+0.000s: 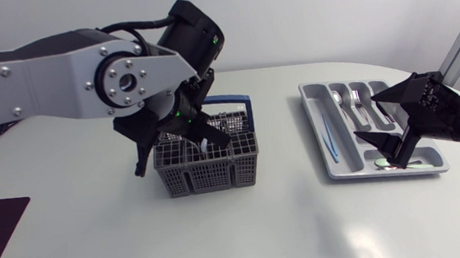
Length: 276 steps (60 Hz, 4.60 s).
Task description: Unload the cutlery basket into the drawer organizer.
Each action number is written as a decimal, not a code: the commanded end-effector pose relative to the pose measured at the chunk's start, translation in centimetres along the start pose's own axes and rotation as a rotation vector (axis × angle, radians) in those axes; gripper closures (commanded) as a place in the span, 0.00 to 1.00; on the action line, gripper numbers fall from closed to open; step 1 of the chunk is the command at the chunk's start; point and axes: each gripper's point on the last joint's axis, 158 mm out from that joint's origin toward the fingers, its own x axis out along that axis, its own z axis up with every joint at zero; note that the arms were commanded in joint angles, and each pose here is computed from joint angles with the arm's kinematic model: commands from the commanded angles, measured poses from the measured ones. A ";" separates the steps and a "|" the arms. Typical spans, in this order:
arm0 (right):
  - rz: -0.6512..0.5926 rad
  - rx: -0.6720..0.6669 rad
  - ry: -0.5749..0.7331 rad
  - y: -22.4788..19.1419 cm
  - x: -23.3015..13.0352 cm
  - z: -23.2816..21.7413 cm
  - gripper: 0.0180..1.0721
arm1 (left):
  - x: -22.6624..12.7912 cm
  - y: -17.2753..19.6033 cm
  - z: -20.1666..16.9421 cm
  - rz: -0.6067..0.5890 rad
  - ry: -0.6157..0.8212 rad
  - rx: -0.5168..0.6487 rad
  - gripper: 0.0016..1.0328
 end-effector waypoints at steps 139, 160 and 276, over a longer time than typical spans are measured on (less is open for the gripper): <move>0.223 0.045 -0.055 11.2 0.8 13.1 0.71 | -8.5 -12.0 9.3 -0.485 -0.439 0.112 0.97; 0.250 0.057 -0.006 11.8 0.8 11.7 0.75 | -9.3 -12.5 9.0 -0.442 -0.492 0.160 0.97; 0.409 -0.034 0.147 7.6 -3.5 -5.7 0.93 | -9.7 -3.3 8.8 -0.289 -0.498 0.007 0.07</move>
